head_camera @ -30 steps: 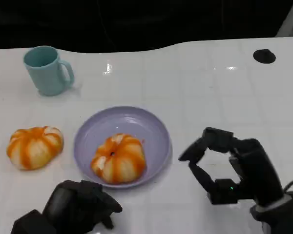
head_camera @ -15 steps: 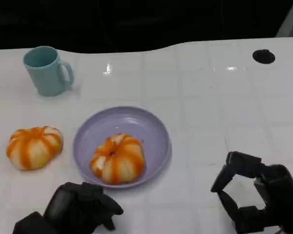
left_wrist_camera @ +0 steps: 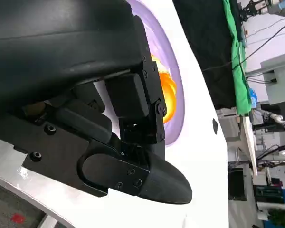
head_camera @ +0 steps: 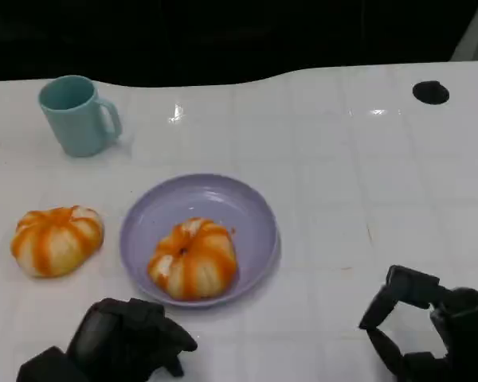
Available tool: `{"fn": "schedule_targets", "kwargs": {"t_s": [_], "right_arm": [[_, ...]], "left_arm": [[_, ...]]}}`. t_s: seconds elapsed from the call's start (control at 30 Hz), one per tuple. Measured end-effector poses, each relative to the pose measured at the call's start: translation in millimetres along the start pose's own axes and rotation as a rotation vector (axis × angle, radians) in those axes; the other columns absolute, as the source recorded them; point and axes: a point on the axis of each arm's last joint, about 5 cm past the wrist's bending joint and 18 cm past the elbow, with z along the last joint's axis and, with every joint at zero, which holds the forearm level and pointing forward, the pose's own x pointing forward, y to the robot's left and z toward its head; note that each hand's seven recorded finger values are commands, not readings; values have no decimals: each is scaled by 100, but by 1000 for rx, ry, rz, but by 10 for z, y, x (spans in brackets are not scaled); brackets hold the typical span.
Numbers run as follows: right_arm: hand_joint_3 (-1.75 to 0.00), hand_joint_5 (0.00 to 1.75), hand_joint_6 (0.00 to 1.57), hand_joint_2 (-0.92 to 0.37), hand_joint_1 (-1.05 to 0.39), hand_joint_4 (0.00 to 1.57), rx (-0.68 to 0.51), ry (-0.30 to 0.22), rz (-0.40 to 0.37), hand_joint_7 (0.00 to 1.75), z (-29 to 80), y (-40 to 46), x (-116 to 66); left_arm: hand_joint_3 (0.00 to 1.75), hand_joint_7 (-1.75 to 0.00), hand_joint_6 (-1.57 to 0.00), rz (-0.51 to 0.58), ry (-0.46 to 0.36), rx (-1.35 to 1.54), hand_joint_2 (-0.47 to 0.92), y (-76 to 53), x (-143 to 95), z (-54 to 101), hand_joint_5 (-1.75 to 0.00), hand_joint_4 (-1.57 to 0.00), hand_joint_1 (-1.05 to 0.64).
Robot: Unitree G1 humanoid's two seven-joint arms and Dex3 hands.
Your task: Grasp the bread from the table and place it into the plate.
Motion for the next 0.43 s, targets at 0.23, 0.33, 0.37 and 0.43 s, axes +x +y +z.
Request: {"fn": "schedule_targets", "kwargs": {"t_s": [0.23, 0.33, 0.37, 0.43], "right_arm": [[-113, 153, 75, -39, -36, 72, -15, 12, 12, 129, -31, 12, -9], [-112, 152, 76, -40, -36, 73, -23, 19, 9, 129, -49, 14, -13], [-112, 152, 76, -41, -36, 74, -29, 16, 10, 129, -53, 12, -11], [-111, 152, 76, -41, -36, 74, -39, 7, 7, 129, -58, 6, 2]], "left_arm": [[15, -50, -141, 0, 1, -4, 92, 11, -8, -4, -112, -124, -105], [15, -50, -142, 0, 5, -4, 92, 14, -13, -10, -112, -124, -105], [16, -50, -142, 0, 5, -3, 92, 15, -14, -10, -112, -124, -105], [15, -50, -142, 0, 5, -3, 92, 16, -12, -11, -112, -125, -105]]}}
